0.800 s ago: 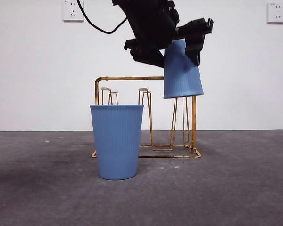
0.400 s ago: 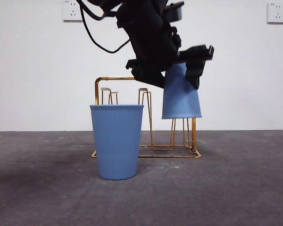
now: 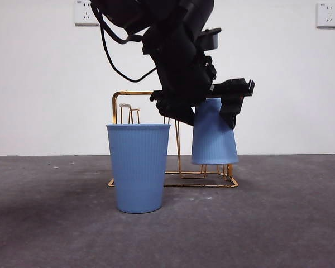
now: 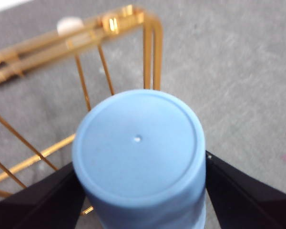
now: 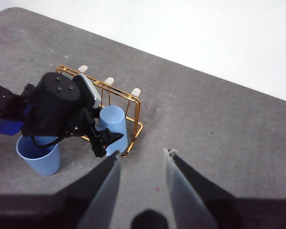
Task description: Pick up cup 1,put cup 1 in the cup rack,pick up cup 2,put cup 2 in the cup rack
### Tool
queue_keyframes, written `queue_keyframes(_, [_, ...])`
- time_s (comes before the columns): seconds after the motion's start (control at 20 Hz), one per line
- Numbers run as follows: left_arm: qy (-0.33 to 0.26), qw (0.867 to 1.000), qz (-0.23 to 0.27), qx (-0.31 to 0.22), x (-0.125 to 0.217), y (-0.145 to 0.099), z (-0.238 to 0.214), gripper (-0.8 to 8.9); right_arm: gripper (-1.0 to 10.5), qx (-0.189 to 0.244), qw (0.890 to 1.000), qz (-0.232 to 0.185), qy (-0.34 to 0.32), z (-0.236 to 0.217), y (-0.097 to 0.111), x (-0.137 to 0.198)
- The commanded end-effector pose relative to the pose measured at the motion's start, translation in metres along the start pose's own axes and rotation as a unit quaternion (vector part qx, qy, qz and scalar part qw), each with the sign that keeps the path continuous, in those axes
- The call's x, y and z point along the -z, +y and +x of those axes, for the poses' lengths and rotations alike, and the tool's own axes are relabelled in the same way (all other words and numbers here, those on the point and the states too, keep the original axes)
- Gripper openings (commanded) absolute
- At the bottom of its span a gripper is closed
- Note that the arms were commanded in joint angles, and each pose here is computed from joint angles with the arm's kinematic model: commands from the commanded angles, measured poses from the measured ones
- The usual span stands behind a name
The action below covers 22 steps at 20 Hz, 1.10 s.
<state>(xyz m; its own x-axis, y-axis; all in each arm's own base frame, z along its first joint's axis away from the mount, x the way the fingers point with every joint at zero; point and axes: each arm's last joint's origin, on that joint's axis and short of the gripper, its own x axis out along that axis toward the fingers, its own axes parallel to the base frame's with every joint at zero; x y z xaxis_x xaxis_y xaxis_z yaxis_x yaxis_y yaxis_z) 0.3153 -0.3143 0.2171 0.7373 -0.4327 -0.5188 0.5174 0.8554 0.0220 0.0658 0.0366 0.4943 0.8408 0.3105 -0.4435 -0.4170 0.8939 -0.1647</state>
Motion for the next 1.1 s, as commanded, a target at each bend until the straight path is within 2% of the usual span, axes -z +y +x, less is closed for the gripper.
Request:
queue_keyframes(0.05, [0.014,1.000,-0.009,-0.004,0.007,0.000,0.007,-0.08,1.6,0.000,1.000,-0.004,0.003,0.003,0.001,0.000])
queue_keyframes(0.3, [0.018,1.000,-0.013,-0.003,0.009,0.000,0.008,0.11,1.6,-0.001,1.000,-0.006,0.010,0.007,0.001,-0.002])
queue_keyframes(0.35, [0.019,1.000,-0.015,-0.003,0.009,0.000,0.008,0.62,1.6,-0.001,1.000,-0.006,0.011,0.008,0.002,-0.002])
queue_keyframes(0.5, [0.028,0.999,-0.014,0.019,0.010,-0.001,0.008,4.09,1.6,-0.001,1.000,-0.007,0.013,0.010,0.002,-0.003])
queue_keyframes(0.55, [0.030,0.999,-0.014,0.025,0.010,-0.002,0.007,4.45,1.6,-0.001,1.000,-0.007,0.013,0.010,0.002,-0.003])
queue_keyframes(1.0, [0.074,0.997,-0.021,0.029,0.018,-0.001,0.006,4.41,1.6,-0.001,1.000,-0.008,0.013,0.010,0.002,-0.003])
queue_keyframes(1.1, [0.084,0.995,-0.021,0.044,0.019,-0.002,0.005,4.41,1.6,-0.001,1.000,-0.008,0.013,0.010,0.002,-0.003])
